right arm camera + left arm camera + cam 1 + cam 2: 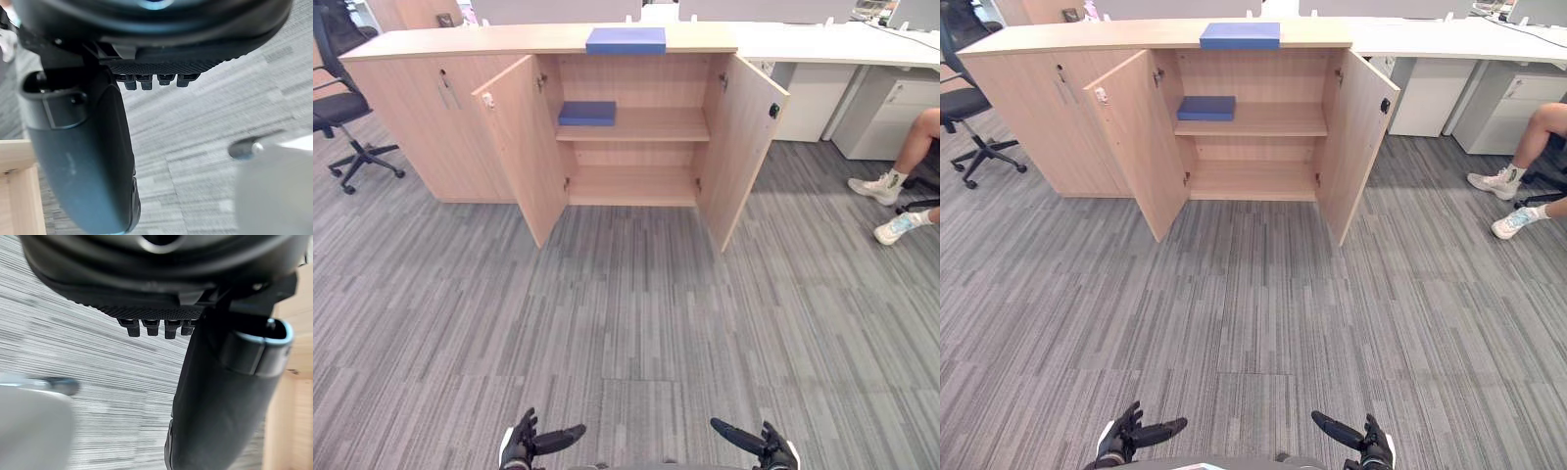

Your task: Walk over to the cabinet, pick up the folder, carry it to the office cabinet, place the folder inside the office cabinet, then close the office cabinet door

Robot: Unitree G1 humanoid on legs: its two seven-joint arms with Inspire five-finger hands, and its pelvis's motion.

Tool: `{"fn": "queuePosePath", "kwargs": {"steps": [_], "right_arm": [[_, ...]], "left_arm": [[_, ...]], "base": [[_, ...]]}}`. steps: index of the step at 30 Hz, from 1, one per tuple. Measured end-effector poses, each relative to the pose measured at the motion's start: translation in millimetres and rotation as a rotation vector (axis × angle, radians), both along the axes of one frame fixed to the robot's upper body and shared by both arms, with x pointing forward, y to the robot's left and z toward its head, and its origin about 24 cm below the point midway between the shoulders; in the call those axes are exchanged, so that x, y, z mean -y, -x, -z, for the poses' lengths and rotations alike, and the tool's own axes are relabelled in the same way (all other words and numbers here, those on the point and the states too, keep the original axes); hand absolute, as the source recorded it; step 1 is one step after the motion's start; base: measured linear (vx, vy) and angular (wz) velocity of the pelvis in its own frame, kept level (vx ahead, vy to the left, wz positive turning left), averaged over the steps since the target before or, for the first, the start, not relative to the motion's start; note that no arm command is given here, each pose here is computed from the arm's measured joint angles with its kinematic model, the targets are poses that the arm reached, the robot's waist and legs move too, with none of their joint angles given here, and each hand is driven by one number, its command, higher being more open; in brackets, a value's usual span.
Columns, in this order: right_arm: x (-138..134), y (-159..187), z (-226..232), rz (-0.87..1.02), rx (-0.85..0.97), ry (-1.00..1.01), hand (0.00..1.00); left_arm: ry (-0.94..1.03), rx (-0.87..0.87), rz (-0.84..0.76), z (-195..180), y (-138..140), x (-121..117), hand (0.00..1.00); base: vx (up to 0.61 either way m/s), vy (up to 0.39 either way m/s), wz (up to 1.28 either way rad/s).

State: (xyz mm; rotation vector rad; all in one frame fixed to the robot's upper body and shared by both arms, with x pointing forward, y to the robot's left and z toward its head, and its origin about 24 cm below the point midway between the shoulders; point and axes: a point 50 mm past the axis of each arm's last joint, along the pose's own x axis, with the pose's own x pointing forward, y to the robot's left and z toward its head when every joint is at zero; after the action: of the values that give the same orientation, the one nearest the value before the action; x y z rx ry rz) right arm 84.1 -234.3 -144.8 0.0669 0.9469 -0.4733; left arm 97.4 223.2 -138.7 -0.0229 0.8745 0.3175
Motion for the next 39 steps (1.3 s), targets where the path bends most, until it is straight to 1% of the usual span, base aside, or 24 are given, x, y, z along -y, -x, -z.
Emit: {"fn": "queuePosePath", "kwargs": {"steps": [2,7,13,17,19,21,24,27,29,30,32,34,35,36,37,38,39], "right_arm": [[5,-6,-4,-0.005,0.025,0.020,1.00],[9,-16,-10,-0.059,0.055,0.053,1.00],[8,-38,-20,-0.094,0.132,0.069,1.00],[9,-50,-26,-0.099,0.174,0.078,1.00],[11,-56,-30,-0.093,0.202,0.087,1.00],[13,-57,-32,-0.091,0.206,0.097,1.00],[13,-60,-34,-0.095,0.220,0.101,1.00],[7,-64,-37,-0.123,0.240,0.093,1.00],[8,-69,-40,-0.136,0.260,0.104,1.00],[11,-72,-43,-0.143,0.267,0.117,1.00],[14,-78,-47,-0.152,0.283,0.130,1.00],[16,-72,-46,-0.155,0.279,0.138,1.00],[19,-82,-51,-0.162,0.297,0.151,1.00],[17,-89,-54,-0.166,0.320,0.146,1.00],[17,-91,-56,-0.169,0.328,0.149,1.00],[17,-90,-55,-0.174,0.324,0.148,1.00],[10,-89,-53,-0.191,0.322,0.136,1.00]], "left_arm": [[-0.021,0.053,-0.011,-7,-8,-6,1.00],[-0.033,0.067,-0.018,-9,-10,-11,1.00],[-0.041,0.130,-0.027,-18,-18,-12,1.00],[-0.035,0.147,-0.049,-20,-17,-11,1.00],[-0.031,0.184,-0.054,-26,-18,-9,1.00],[-0.022,0.222,-0.065,-31,-22,-7,1.00],[-0.026,0.233,-0.066,-33,-23,-8,1.00],[-0.052,0.240,-0.054,-36,-25,-14,1.00],[-0.066,0.266,-0.054,-41,-37,-16,1.00],[-0.063,0.294,-0.048,-44,-48,-14,1.00],[-0.063,0.330,-0.039,-49,-60,-13,1.00],[-0.062,0.326,-0.035,-48,-60,-13,1.00],[-0.041,0.322,-0.041,-45,-63,-7,1.00],[-0.038,0.328,-0.029,-46,-67,-6,1.00],[-0.029,0.327,-0.026,-45,-67,-2,1.00],[-0.012,0.315,-0.030,-42,-63,3,1.00],[-0.001,0.314,-0.034,-40,-59,6,1.00]], "base": [[0.11,0.036,0.00],[0.08,0.032,0.00],[0.01,0.007,-0.05],[-0.03,0.009,-0.12],[-0.01,0.037,-0.16],[0.07,0.070,-0.02],[0.12,0.081,0.03],[0.38,0.093,0.25],[0.51,0.004,0.44],[0.41,-0.047,0.57],[0.58,-0.094,0.73],[0.68,-0.127,0.55],[0.64,-0.148,0.30],[0.62,-0.160,0.18],[0.62,-0.194,0.32],[0.64,-0.194,0.26],[0.65,-0.175,0.15]]}}
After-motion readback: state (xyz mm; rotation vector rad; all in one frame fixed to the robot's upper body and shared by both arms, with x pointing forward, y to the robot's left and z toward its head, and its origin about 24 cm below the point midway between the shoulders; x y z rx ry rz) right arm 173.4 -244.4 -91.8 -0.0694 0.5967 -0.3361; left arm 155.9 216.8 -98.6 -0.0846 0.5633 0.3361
